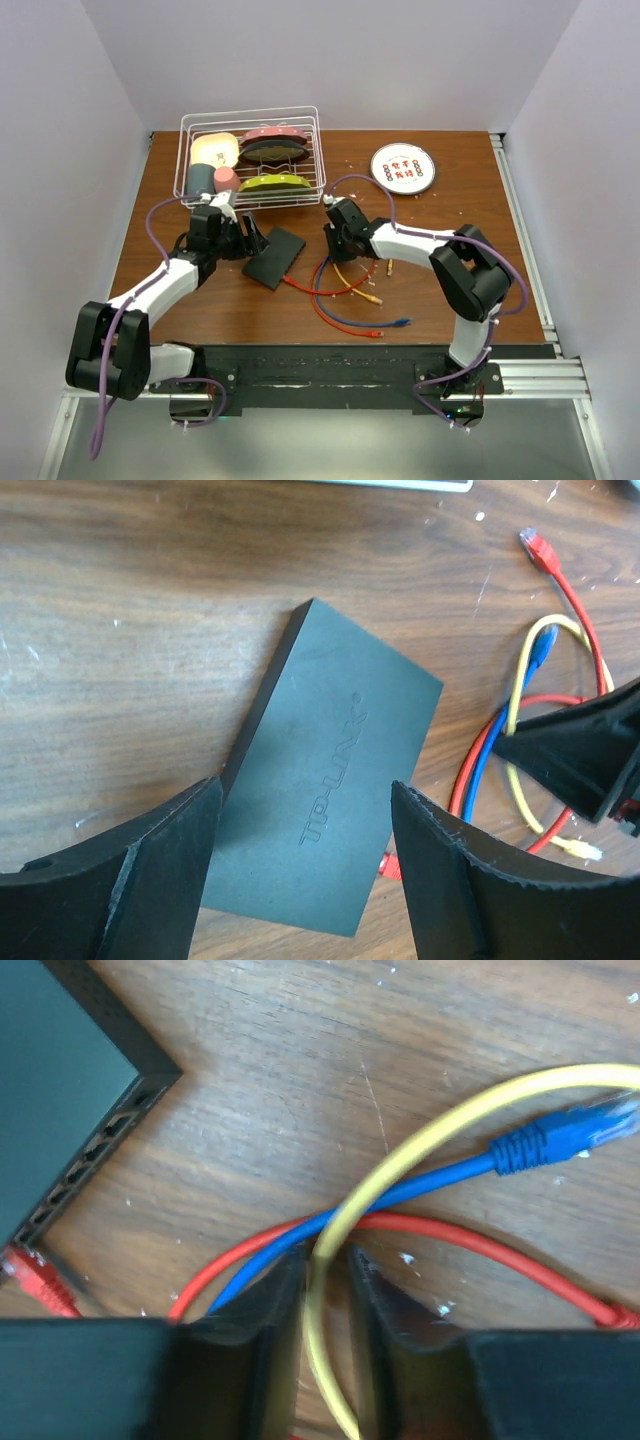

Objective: Insert the plug into the switch port

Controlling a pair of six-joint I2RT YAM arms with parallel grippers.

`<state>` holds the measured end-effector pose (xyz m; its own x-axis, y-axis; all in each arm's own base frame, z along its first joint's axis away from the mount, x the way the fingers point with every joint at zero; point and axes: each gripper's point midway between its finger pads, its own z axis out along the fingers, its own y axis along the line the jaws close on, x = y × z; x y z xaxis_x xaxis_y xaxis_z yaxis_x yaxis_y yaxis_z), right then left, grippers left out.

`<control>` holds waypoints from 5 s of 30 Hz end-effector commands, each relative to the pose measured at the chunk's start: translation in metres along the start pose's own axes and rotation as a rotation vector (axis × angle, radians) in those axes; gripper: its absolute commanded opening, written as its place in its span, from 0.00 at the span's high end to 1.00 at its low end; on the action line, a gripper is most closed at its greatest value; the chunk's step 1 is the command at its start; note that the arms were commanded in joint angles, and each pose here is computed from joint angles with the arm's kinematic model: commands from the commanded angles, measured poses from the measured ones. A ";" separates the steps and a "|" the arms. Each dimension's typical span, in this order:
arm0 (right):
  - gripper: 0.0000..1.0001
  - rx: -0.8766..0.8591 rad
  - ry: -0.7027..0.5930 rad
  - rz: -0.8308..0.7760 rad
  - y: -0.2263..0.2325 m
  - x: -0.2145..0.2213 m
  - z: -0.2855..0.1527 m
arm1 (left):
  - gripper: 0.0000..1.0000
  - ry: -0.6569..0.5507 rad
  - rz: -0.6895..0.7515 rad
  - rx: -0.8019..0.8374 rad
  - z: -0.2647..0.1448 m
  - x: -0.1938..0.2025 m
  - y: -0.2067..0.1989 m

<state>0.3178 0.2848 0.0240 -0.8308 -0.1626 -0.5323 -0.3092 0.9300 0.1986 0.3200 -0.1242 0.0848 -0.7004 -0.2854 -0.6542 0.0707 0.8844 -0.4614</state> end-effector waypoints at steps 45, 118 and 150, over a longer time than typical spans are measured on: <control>1.00 -0.469 -0.112 -0.430 0.077 0.019 -0.156 | 0.26 -0.086 -0.015 0.202 -0.047 0.017 -0.032; 0.40 0.116 0.273 0.453 -0.044 0.106 -0.085 | 0.27 -0.052 0.305 0.384 0.002 -0.013 -0.118; 1.00 0.272 -0.124 -0.074 -0.058 -0.051 -0.109 | 0.26 -0.087 0.292 0.339 -0.010 -0.024 -0.115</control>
<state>0.2941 0.2111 0.0650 -0.8762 -0.0635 -0.4777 -0.1004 0.9936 0.0520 0.3114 -0.2105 0.1345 -0.6179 -0.0655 -0.7836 0.4618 0.7763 -0.4291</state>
